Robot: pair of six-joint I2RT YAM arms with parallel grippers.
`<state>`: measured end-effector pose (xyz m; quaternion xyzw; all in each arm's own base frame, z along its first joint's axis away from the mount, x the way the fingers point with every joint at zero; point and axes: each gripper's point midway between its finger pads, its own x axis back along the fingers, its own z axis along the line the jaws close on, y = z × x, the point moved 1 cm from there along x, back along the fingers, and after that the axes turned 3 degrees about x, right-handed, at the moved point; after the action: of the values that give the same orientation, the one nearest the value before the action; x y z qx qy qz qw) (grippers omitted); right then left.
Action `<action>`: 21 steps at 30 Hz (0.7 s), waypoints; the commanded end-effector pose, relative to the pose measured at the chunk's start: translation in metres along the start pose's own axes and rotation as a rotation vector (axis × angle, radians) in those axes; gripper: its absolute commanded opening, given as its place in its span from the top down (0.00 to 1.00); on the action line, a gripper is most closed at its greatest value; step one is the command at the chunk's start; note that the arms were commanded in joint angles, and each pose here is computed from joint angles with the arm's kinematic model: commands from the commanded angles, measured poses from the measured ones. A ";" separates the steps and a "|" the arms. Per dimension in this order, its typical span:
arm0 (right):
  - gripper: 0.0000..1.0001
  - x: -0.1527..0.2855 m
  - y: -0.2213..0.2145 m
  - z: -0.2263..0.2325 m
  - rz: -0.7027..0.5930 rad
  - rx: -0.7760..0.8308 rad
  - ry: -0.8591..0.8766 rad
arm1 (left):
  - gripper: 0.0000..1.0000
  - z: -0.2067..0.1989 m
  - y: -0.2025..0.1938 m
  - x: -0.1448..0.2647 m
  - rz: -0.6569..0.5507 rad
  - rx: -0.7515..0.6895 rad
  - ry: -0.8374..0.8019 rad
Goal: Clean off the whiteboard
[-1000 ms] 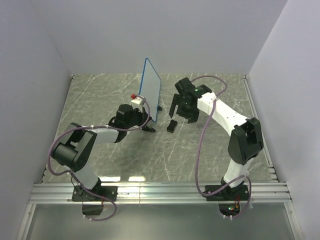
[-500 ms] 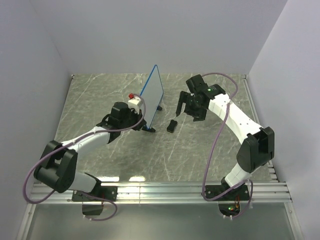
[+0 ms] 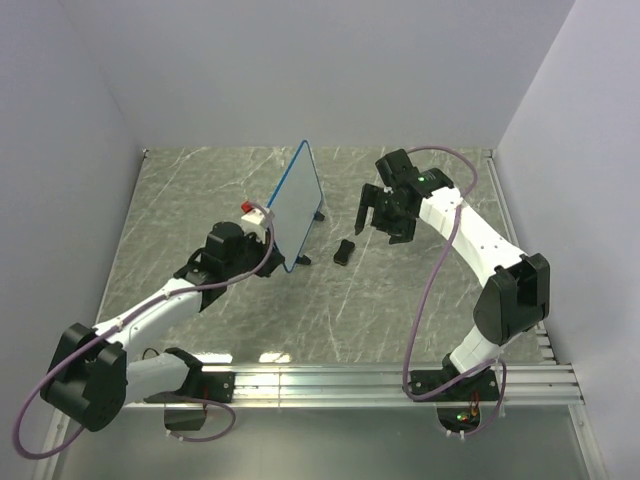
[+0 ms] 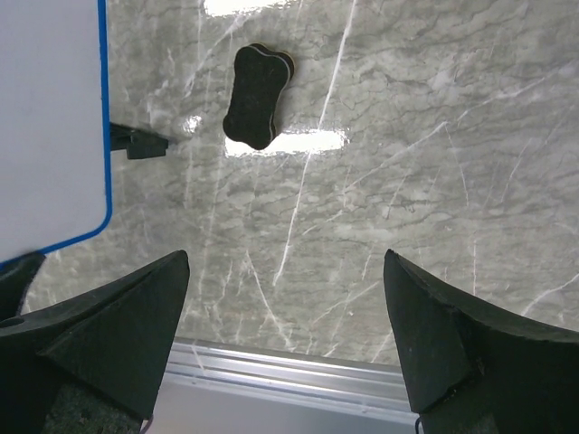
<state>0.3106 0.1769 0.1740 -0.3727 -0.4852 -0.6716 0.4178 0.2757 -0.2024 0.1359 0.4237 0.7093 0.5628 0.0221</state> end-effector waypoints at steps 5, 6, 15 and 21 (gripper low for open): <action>0.06 0.008 -0.004 -0.003 -0.019 0.002 0.020 | 1.00 -0.025 -0.007 0.003 -0.044 0.046 -0.093; 0.06 0.007 -0.005 -0.004 -0.016 -0.001 0.018 | 1.00 -0.023 -0.013 0.002 -0.040 0.056 -0.085; 0.06 0.010 -0.004 -0.004 -0.026 -0.010 0.017 | 0.93 -0.010 -0.046 -0.004 0.038 0.152 -0.034; 0.06 0.014 0.001 0.001 -0.042 -0.025 0.034 | 0.47 -0.011 -0.056 -0.002 0.091 0.181 -0.029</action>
<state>0.3010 0.1737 0.1666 -0.3829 -0.4796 -0.6678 0.4212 0.2461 -0.2075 0.0938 0.4453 0.7387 0.5053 -0.0269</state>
